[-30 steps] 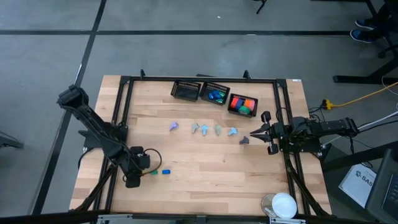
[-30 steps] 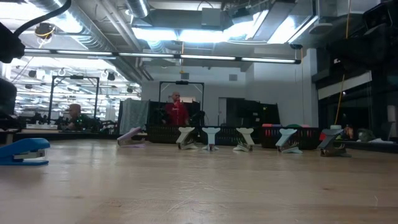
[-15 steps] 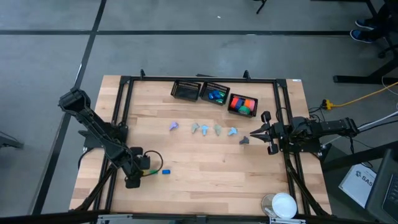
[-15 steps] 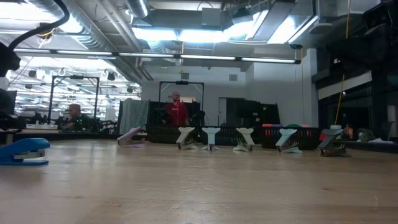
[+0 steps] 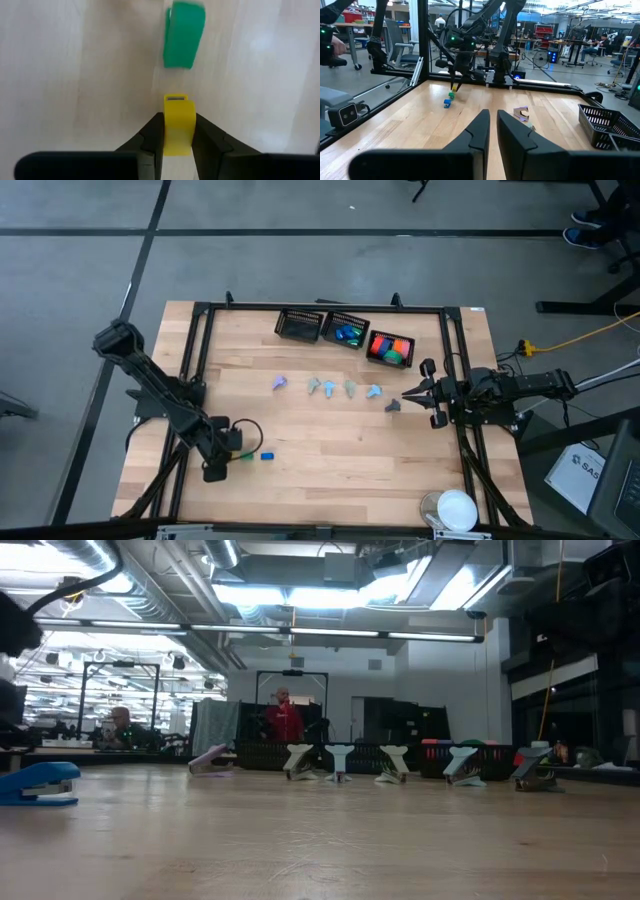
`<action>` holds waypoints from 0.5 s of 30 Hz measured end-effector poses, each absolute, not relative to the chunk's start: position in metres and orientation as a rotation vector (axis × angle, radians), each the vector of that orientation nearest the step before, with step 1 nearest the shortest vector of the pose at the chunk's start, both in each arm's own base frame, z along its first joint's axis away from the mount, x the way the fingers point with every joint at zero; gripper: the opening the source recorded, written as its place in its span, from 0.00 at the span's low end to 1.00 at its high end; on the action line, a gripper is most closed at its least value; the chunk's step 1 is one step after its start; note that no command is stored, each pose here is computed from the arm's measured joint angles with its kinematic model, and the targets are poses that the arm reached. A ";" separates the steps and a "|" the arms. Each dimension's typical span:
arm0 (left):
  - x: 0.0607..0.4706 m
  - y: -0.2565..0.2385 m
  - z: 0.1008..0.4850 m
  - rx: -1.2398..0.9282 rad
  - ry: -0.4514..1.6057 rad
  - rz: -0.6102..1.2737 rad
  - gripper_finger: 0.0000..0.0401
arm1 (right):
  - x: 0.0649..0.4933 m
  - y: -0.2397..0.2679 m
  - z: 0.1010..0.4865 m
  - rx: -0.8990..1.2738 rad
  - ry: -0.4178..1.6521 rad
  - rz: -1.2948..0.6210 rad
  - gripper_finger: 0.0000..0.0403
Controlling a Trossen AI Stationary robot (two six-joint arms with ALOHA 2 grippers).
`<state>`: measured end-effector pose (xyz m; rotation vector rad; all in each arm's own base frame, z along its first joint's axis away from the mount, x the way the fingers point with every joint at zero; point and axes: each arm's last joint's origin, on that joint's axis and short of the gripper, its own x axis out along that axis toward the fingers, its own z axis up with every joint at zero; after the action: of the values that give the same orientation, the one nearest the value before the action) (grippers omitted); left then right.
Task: Pick and place Stapler, Stapler remover, tape
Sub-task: Put the yellow stapler into the middle black bin
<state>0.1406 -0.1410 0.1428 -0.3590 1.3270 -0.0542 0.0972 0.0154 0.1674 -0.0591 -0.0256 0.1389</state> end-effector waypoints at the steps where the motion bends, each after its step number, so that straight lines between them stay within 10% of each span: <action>1: 0.142 -0.139 0.145 -0.367 1.317 -0.056 0.17 | 0.097 0.015 0.167 -0.059 -0.025 0.139 0.10; 15: 0.163 -0.088 0.183 -0.343 1.047 -0.085 0.17 | 0.097 0.015 0.167 -0.059 -0.026 0.139 0.10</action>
<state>0.1631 -0.0881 0.1828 -0.3435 1.0473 -0.0846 0.0972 0.0154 0.1674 -0.0588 -0.0256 0.1392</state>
